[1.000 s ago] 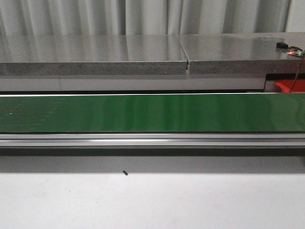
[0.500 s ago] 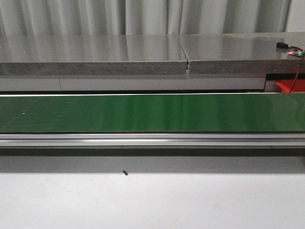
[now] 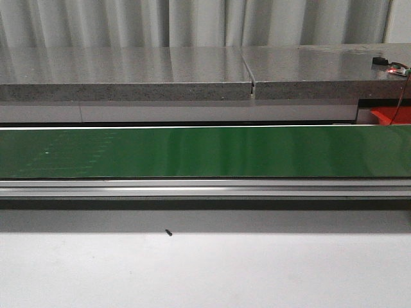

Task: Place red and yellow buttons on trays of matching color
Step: 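Lower the left gripper over the buttons and grasp a red button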

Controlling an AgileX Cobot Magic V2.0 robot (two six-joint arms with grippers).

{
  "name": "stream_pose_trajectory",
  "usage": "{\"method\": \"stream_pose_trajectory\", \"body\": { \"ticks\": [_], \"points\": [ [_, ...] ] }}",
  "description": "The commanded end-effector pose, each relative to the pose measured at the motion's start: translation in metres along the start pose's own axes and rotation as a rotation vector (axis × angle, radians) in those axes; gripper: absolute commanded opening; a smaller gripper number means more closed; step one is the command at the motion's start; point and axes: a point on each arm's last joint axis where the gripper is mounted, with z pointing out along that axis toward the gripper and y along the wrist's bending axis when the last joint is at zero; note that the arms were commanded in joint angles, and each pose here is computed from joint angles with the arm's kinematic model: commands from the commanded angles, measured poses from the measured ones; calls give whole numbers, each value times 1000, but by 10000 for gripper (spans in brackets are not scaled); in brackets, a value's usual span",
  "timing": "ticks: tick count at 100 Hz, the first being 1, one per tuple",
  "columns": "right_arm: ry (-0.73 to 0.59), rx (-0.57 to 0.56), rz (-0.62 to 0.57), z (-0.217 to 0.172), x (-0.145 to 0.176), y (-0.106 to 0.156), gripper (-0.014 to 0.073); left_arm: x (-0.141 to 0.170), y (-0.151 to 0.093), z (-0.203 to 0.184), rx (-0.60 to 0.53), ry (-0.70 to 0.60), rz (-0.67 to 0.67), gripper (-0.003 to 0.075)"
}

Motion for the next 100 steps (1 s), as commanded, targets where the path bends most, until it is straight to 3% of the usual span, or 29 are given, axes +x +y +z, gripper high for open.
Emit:
{"method": "stream_pose_trajectory", "body": {
  "ticks": [1,33,45,74,86,100],
  "points": [
    [-116,8,-15,-3,-14,0,-68,-14,0,-14,24,-92,-12,671],
    [-116,8,-15,-3,-14,0,-68,-14,0,-14,27,-97,-16,646],
    [-116,8,-15,-3,-14,0,-68,-14,0,-14,26,-94,-20,538],
    [-116,8,-15,-3,-14,0,-68,-13,1,-14,19,-86,-18,181],
    [-116,8,-15,-3,-14,0,-68,-13,1,-14,16,-80,-18,113],
    [-116,8,-15,-3,-14,0,-68,-11,2,-16,12,-68,-27,94]
  ]
}}
